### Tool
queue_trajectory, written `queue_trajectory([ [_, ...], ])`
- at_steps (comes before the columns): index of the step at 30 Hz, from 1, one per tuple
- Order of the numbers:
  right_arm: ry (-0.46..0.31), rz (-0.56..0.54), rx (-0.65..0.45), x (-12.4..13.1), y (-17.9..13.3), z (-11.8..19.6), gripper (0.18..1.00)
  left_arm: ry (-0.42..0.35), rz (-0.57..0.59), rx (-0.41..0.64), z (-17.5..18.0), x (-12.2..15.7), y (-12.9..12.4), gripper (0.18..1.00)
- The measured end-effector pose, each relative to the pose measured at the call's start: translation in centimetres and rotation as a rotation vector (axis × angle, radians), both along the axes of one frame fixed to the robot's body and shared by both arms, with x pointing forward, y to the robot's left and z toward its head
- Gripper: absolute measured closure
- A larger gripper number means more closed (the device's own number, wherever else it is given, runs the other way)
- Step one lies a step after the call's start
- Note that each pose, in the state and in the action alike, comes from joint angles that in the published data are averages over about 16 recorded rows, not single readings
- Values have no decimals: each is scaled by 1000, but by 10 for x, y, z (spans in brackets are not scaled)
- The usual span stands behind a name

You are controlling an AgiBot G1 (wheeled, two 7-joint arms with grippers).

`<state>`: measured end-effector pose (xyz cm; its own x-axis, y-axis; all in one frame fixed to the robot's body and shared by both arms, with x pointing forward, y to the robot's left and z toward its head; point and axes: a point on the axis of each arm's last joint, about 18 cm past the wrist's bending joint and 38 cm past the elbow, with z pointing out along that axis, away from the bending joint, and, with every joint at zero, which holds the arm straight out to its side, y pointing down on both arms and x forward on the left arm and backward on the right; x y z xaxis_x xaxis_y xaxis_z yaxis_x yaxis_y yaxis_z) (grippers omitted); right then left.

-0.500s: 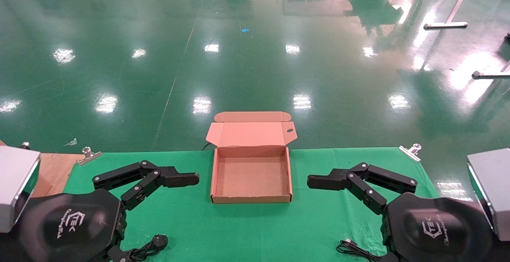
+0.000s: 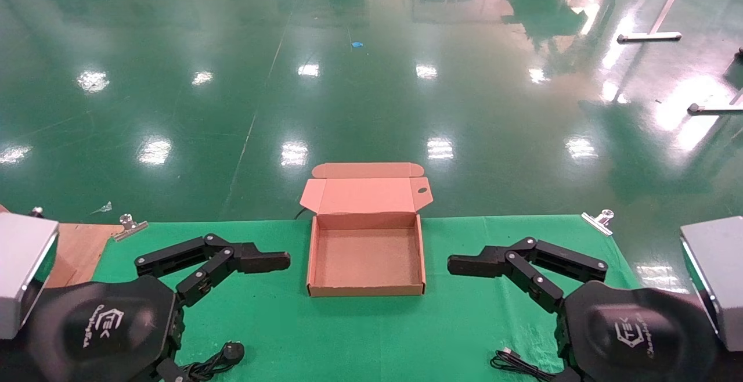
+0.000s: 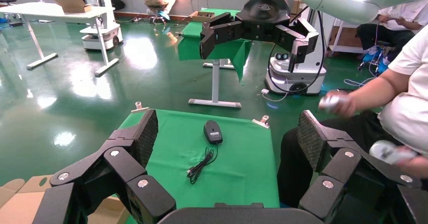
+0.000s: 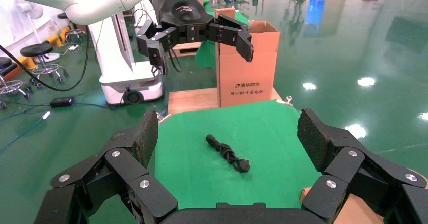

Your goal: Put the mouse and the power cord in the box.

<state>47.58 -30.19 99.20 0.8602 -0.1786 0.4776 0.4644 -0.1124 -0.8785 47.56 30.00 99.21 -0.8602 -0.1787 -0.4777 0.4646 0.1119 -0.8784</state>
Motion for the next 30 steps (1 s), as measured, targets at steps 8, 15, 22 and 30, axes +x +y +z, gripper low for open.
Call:
queue_trajectory([
  [8, -16, -23, -41, 2, -2, -1, 178, 2, 8, 23, -3, 2, -1, 184],
  [15, -46, -109, -244, 19, -1, -17, 178, 5, 52, 142, -18, 18, -2, 184],
  [22, -84, -253, -593, 63, -6, -44, 178, 17, 182, 390, -46, 55, 13, 184],
  [30, -106, -400, -924, 124, -14, -61, 178, 69, 385, 689, -73, 107, 54, 184],
])
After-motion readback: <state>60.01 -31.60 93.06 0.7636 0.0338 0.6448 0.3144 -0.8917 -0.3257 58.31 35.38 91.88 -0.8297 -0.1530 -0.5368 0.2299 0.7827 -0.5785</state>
